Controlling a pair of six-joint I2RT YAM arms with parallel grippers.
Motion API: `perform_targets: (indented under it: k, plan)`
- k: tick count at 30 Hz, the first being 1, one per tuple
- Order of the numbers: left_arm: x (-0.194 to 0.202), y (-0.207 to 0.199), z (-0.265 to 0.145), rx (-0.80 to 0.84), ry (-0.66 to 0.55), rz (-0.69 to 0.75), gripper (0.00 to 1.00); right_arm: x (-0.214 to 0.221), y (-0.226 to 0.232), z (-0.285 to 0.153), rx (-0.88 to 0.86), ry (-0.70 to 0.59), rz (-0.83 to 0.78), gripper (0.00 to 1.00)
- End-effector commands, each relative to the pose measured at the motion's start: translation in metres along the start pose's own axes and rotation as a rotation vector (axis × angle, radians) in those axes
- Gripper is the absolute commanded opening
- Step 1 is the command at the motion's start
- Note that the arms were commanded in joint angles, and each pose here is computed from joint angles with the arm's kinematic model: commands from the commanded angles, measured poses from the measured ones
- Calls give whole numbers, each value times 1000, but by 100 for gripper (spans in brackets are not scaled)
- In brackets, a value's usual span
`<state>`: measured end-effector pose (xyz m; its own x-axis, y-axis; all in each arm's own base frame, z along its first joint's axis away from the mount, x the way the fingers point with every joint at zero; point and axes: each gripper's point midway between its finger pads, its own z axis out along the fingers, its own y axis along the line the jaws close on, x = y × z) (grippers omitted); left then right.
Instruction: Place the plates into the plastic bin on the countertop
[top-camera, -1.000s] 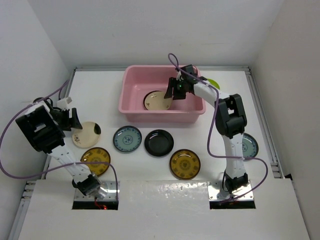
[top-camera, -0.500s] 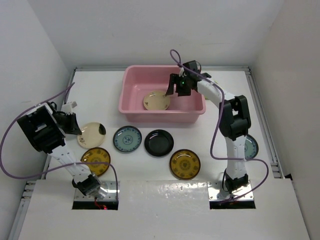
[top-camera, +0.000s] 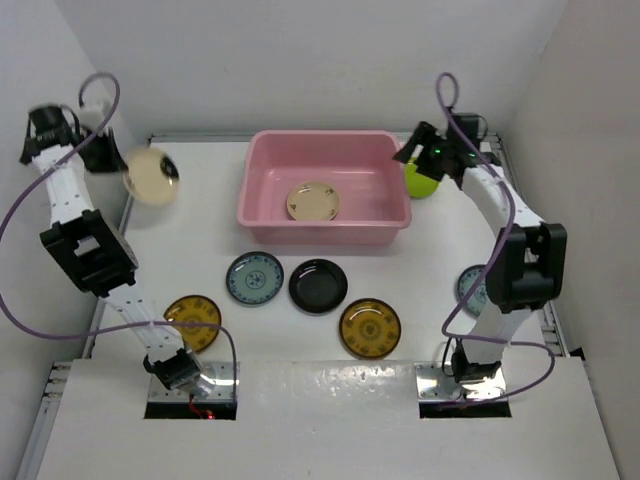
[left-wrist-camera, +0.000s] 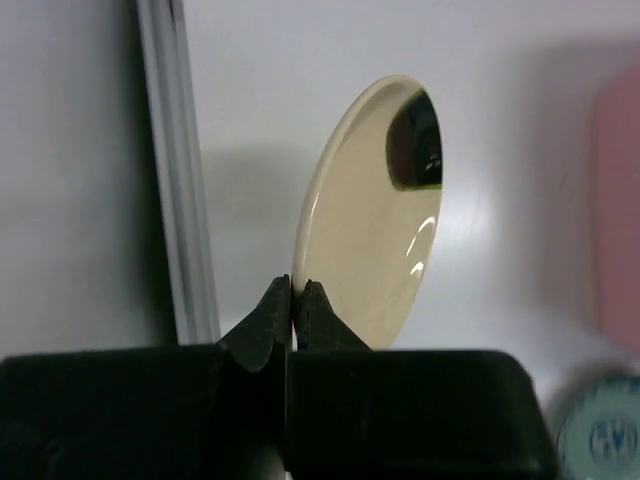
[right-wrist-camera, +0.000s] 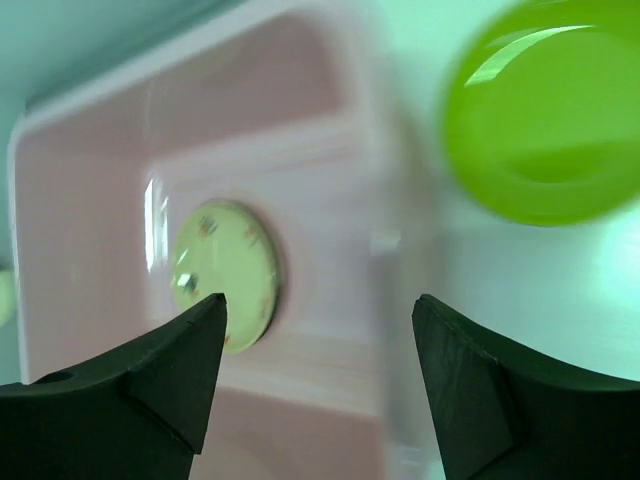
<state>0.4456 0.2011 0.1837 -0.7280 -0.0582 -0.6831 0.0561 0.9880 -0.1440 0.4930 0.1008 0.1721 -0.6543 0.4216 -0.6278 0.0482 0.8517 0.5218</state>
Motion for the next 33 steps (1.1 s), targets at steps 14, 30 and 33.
perform_targets:
  k: [14,30,33]
  plan:
    - [-114,-362,54,546,-218,336,0,-5,-189,36,374,-127,531,68]
    - [-26,-377,150,542,-24,316,1,31,-201,110,303,-55,720,63]
    - [-16,-376,163,526,-6,348,23,36,-203,120,318,-45,743,63]
